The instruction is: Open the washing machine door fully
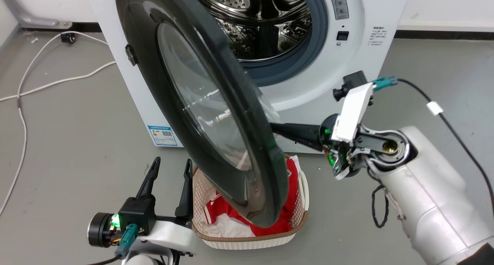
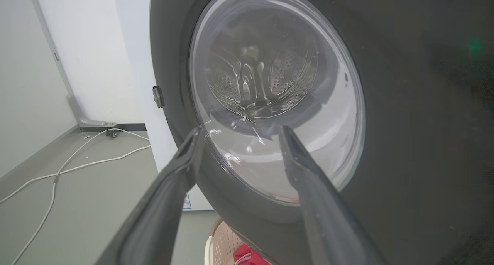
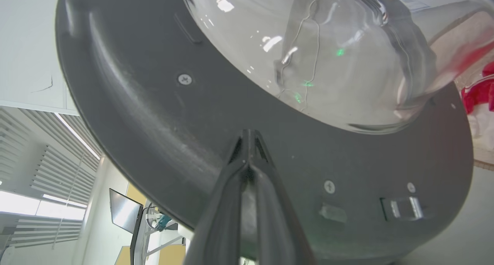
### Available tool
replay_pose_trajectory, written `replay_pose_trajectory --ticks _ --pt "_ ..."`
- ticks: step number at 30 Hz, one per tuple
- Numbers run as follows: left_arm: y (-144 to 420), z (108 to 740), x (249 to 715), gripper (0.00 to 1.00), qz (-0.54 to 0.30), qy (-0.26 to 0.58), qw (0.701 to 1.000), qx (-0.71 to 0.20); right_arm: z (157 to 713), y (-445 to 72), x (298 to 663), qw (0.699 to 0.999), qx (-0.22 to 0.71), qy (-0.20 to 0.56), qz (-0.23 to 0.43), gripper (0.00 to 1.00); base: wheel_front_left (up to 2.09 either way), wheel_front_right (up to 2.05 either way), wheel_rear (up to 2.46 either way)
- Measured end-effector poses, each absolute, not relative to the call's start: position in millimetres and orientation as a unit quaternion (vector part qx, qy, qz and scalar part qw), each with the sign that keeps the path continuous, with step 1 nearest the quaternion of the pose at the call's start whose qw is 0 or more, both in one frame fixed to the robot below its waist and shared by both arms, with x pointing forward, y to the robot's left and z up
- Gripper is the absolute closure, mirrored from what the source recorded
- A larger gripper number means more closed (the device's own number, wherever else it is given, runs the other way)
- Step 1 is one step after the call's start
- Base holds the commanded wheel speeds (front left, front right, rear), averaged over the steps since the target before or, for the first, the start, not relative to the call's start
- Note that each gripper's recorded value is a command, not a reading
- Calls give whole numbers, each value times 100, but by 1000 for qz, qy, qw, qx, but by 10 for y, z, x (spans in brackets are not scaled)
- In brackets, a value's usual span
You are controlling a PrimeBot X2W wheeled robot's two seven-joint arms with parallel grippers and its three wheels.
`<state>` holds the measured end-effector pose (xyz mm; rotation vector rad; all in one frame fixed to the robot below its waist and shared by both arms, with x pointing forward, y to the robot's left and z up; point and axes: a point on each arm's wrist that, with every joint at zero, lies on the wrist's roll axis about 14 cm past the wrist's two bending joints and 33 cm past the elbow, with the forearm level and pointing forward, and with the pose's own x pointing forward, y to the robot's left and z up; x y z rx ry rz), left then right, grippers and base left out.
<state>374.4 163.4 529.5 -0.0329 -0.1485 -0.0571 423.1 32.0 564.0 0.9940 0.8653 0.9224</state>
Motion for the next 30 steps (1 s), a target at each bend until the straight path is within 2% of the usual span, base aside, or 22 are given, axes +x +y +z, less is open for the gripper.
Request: replay_pose_trajectory --ticks 11,15,24,27,30 --pt "1619 5289 3687 0 -29 -73 997 -20 5658 478 4034 675 465 377 430 100 0 0 0" --pt "1619 5283 3689 0 -29 -73 997 -21 5630 420 4081 681 483 363 415 100 0 0 0" --pt "1604 5281 3707 0 -29 -72 997 -21 5651 -85 4442 737 545 250 313 100 0 0 0" --pt "1588 5294 3686 0 -32 -74 997 -21 5574 -379 4494 764 552 208 263 100 0 0 0" --pt "1605 5322 3649 0 -28 -78 996 -25 5425 -659 4468 774 570 178 211 100 0 0 0"
